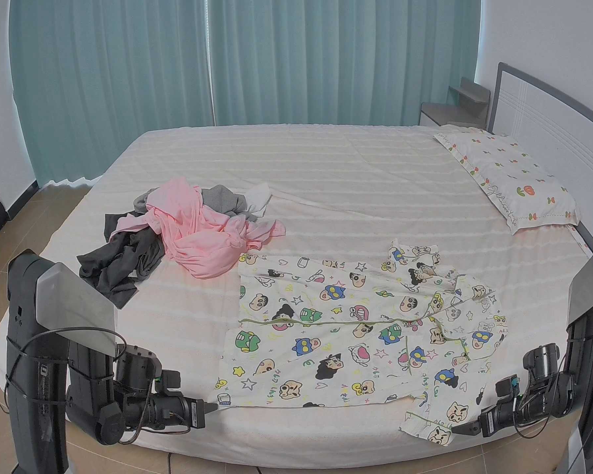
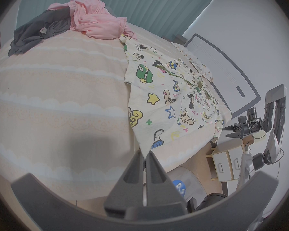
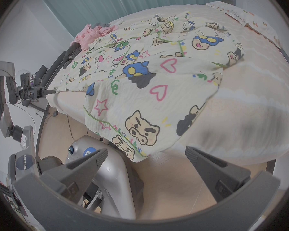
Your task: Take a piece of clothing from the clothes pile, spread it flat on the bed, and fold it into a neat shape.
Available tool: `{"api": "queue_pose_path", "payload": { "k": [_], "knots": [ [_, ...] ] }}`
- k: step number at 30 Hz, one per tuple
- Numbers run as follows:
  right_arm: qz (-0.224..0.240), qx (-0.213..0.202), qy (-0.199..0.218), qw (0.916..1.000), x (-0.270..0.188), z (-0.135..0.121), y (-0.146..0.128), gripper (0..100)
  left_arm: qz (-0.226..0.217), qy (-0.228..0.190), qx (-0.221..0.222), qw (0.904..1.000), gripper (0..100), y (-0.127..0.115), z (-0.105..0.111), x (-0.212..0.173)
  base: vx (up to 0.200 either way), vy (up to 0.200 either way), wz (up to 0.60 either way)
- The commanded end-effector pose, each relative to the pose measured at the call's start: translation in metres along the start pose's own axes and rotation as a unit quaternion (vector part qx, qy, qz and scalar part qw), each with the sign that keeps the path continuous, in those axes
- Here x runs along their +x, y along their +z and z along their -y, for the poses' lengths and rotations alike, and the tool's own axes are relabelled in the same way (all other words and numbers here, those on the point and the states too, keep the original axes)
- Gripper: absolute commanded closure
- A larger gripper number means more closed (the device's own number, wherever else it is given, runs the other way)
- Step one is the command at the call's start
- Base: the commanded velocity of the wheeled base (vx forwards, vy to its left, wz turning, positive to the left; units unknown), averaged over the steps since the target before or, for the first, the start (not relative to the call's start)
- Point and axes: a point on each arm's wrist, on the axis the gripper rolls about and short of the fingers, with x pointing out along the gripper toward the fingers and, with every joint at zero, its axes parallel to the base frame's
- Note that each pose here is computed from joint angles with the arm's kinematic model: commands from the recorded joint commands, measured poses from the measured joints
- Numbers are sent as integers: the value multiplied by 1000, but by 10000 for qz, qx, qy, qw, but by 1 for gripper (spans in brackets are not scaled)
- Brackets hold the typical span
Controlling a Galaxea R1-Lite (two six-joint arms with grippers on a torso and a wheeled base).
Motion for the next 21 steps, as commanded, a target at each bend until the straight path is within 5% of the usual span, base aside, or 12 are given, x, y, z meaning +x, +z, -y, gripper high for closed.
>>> {"api": "queue_pose_path", "payload": {
  "k": [1, 21],
  "knots": [
    [-138, -139, 120, 9997, 2, -9, -3, 0, -28, 8, -18, 10000, 100, -1, -1, 1, 0, 0, 0],
    [66, -184, -27, 9998, 18, -7, -2, 0, 12, -21, 13, 10000, 100, -2, 0, 0, 0, 0, 0]
  ]
}}
